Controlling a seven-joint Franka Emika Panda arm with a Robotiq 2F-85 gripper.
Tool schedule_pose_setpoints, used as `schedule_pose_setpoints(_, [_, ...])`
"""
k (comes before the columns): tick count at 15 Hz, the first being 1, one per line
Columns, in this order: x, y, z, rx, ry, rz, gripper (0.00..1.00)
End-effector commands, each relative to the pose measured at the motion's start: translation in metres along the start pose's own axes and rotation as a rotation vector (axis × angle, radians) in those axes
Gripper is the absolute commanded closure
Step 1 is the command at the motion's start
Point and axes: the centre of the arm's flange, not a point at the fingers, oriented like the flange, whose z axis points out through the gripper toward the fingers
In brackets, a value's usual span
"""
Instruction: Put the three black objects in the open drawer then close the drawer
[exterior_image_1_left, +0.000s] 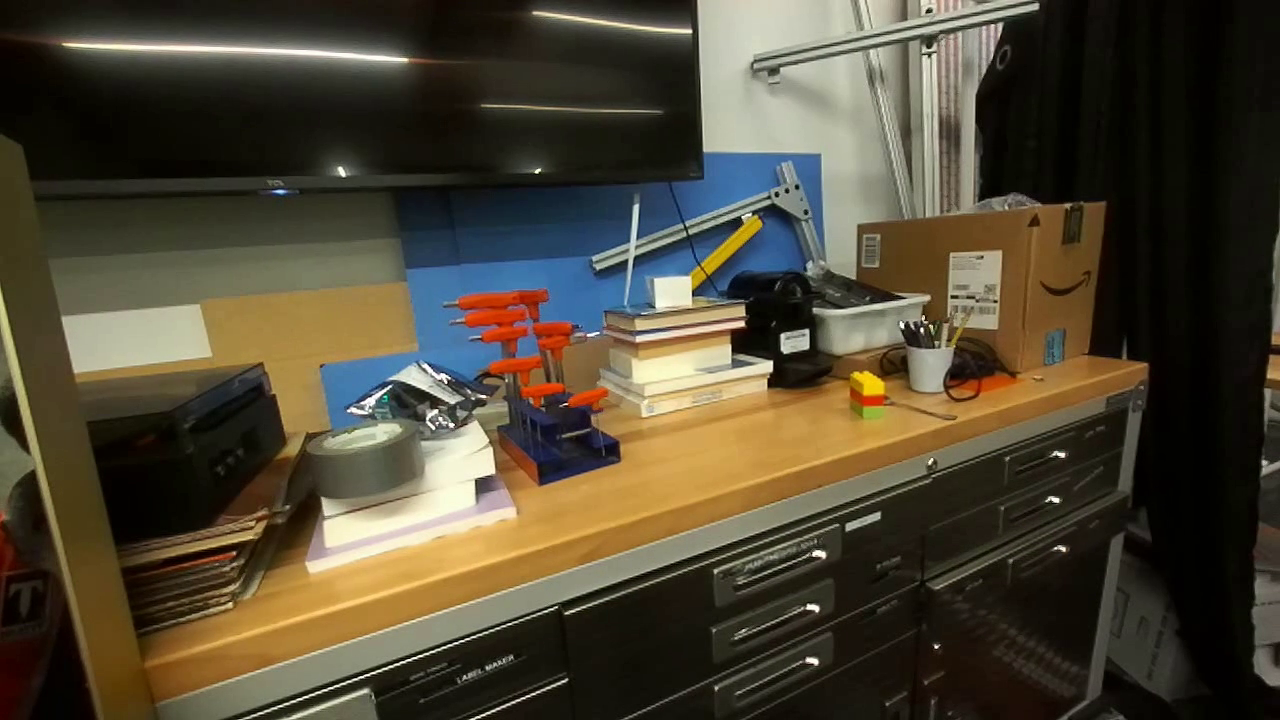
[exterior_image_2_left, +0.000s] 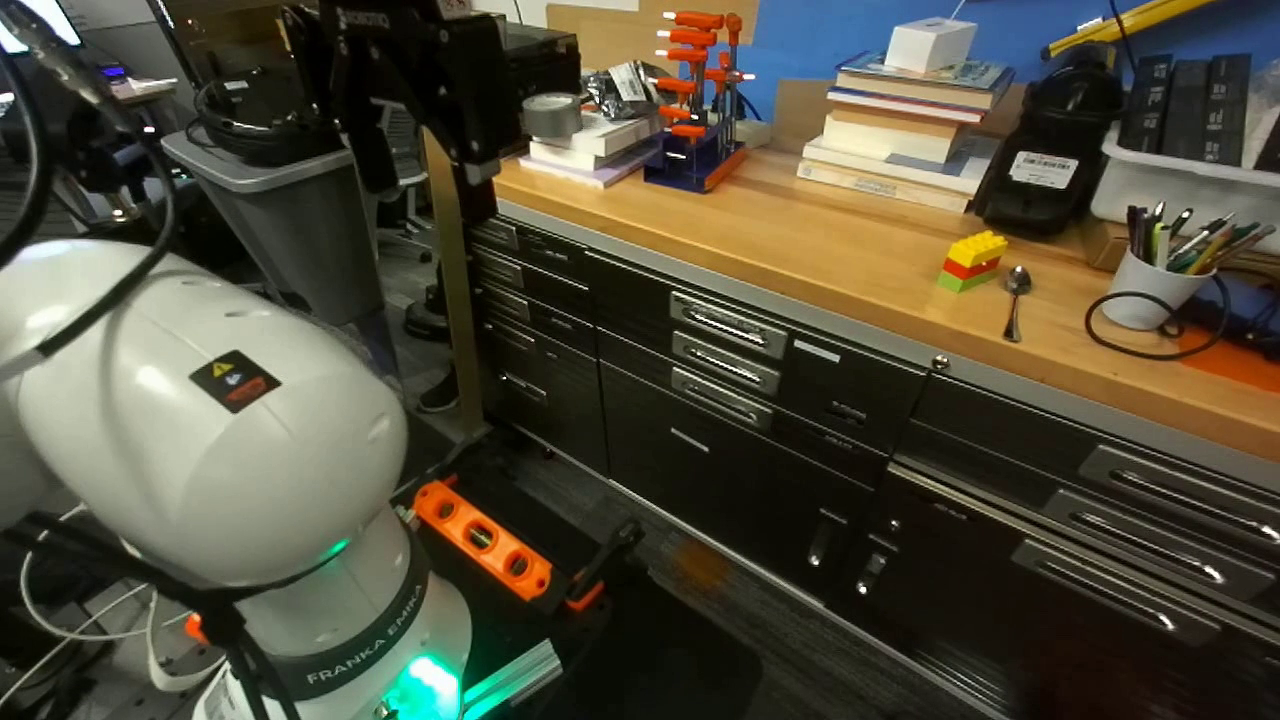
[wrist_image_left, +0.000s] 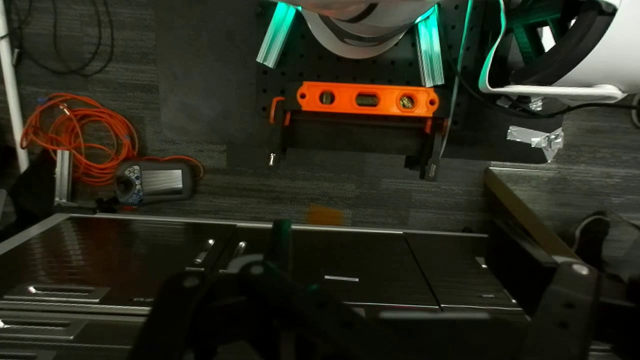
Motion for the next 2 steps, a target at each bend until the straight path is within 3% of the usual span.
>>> schedule_pose_setpoints(1, [0.0, 0.0001, 0.0002, 0.0, 0.0, -0.001, 0.0])
schedule_pose_setpoints(2, [0.0, 0.0001, 0.0003, 0.0, 0.0, -0.001, 0.0])
